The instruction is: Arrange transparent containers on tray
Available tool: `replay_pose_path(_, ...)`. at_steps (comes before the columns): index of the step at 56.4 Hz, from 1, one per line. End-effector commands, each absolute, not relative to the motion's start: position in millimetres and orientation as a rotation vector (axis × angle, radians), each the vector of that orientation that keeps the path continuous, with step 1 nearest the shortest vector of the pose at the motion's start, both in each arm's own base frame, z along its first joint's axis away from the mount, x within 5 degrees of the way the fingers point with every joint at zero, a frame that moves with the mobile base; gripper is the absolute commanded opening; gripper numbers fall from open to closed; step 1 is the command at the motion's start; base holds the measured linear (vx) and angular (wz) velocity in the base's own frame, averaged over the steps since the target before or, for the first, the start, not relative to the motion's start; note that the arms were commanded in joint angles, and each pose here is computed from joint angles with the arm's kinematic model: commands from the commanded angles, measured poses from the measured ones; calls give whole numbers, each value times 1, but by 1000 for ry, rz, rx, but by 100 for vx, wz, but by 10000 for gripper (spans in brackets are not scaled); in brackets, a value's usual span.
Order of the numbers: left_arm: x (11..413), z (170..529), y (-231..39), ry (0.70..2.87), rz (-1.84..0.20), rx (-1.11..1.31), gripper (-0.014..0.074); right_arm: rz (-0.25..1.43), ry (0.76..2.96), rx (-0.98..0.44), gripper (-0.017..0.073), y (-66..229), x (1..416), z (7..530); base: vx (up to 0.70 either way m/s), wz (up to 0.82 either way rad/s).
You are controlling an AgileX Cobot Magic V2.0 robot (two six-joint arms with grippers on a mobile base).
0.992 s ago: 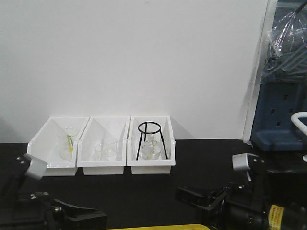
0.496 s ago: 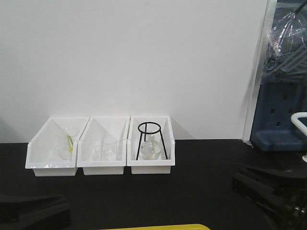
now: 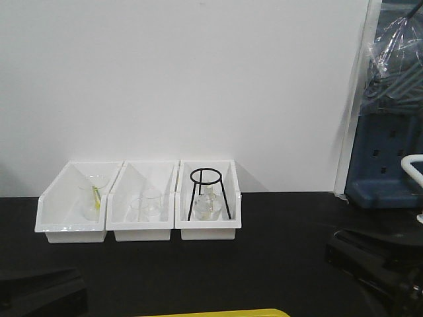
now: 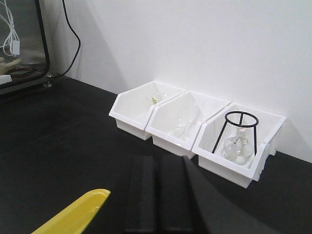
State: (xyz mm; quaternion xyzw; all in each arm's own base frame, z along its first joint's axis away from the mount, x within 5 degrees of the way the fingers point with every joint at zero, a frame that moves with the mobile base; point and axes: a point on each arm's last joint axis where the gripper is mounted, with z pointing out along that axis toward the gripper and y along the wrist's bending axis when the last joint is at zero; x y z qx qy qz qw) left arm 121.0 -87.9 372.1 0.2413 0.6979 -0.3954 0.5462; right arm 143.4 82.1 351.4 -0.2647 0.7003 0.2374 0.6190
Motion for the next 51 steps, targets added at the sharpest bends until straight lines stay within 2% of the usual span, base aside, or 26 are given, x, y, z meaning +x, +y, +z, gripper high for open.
replay_pose_path(1, 122, 377, -85, 1653, -849, 598, -1, 504, 1583, -599, -13, 79, 144, 360, 0, 0)
replay_pose_path(11, 122, 377, -85, 1653, -848, 595, -1, 506, 1583, -602, -13, 79, 143, 360, 0, 0)
replay_pose_path(24, 140, 382, -79, 1641, -873, 346, -1, 506, 1583, -602, -13, 79, 143, 360, 0, 0)
replay_pose_path(29, 142, 383, -80, 1618, -877, 364, -1, 506, 1583, -602, -13, 79, 143, 360, 0, 0)
replay_pose_path(36, 144, 395, -80, 1420, -770, 452, -1, 506, 1583, -602, -13, 79, 143, 360, 0, 0)
replay_pose_path(43, 151, 406, -70, 1217, -623, 382, -1, 506, 1583, -602, -13, 79, 143, 360, 0, 0)
replay_pose_path(51, 161, 402, -51, 1237, -475, 154, -1, 506, 1583, -602, -13, 79, 143, 360, 0, 0)
